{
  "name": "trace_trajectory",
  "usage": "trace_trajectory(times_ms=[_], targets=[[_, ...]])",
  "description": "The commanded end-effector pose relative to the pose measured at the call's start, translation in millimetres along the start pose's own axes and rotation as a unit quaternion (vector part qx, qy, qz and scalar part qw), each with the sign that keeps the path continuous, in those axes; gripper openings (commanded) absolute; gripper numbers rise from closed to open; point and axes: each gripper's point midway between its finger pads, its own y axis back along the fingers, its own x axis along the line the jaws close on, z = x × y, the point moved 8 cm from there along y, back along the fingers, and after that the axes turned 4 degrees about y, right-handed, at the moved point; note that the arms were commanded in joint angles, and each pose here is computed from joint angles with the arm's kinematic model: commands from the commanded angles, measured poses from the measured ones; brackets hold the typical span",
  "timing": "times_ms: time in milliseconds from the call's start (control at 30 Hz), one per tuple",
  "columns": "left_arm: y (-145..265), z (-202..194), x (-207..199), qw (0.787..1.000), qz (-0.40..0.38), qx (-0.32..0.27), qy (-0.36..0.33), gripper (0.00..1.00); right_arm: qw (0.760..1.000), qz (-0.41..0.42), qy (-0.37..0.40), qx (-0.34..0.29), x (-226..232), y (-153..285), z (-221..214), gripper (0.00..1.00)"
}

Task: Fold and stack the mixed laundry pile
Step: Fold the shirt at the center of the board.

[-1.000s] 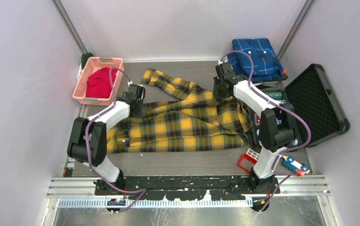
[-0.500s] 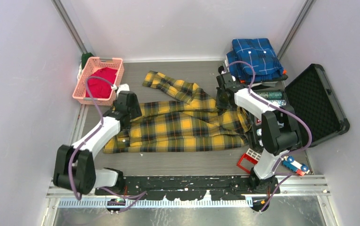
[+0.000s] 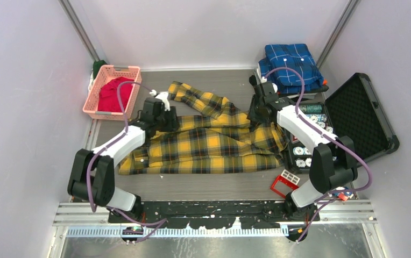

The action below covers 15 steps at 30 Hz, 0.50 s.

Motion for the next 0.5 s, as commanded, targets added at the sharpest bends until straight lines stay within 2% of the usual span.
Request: trace_trajectory(times_ms=[0,100,167,300,467], targets=[[-13,25,-43,0.99,-0.128,-0.018,-0.063,0.49,0.998,0.055,-0.025,-0.001,20,-3,13,0.42],[-25,30,-62,0.985,-0.156,-0.015,-0.072,0.48,0.996,0.085,-0.034,0.01,39,-14,31,0.47],[-35,35,-72,0.982,-0.173,-0.01,-0.072,0.44,0.994,0.095,-0.039,0.018,48,-27,43,0.49],[-55,36,-86,0.977,-0.203,0.016,-0.068,0.38,0.992,0.095,-0.066,0.045,58,-73,63,0.52],[-67,29,-87,0.976,-0.211,0.008,-0.05,0.37,0.983,0.134,-0.095,0.077,72,-127,89,0.53]])
